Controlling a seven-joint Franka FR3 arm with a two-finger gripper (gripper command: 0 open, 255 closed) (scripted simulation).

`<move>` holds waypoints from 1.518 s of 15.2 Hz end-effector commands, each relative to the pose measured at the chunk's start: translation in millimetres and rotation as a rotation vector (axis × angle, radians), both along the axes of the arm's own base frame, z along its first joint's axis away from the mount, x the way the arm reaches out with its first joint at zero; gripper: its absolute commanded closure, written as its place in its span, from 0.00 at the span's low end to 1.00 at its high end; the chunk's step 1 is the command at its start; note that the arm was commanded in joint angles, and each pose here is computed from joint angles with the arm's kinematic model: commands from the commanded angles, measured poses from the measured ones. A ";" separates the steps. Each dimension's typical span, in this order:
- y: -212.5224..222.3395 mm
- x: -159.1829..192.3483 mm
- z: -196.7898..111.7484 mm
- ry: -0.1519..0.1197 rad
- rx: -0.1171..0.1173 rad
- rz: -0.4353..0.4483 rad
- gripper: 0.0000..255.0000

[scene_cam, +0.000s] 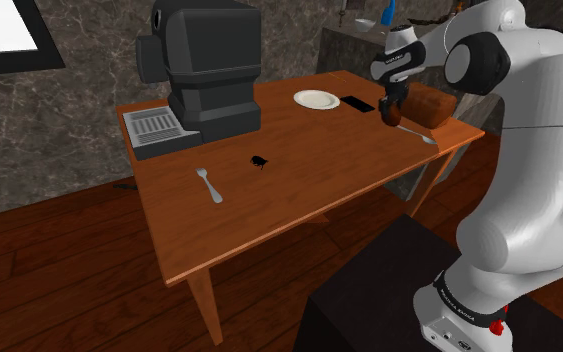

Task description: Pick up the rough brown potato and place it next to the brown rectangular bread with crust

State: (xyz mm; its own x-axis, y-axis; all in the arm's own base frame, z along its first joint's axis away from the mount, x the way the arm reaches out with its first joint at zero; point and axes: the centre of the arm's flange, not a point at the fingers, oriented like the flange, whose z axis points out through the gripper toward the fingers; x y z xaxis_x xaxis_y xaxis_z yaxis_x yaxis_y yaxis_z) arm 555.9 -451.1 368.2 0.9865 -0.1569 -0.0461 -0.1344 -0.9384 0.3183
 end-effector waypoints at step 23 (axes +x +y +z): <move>14.7 4.8 13.9 -0.001 0.000 0.000 0.00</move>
State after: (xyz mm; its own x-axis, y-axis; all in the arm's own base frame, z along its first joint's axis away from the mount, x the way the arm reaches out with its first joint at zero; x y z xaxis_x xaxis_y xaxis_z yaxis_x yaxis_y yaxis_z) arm 558.9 -439.9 373.8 0.9866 -0.1568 -0.0445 -0.1347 -0.9382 0.3189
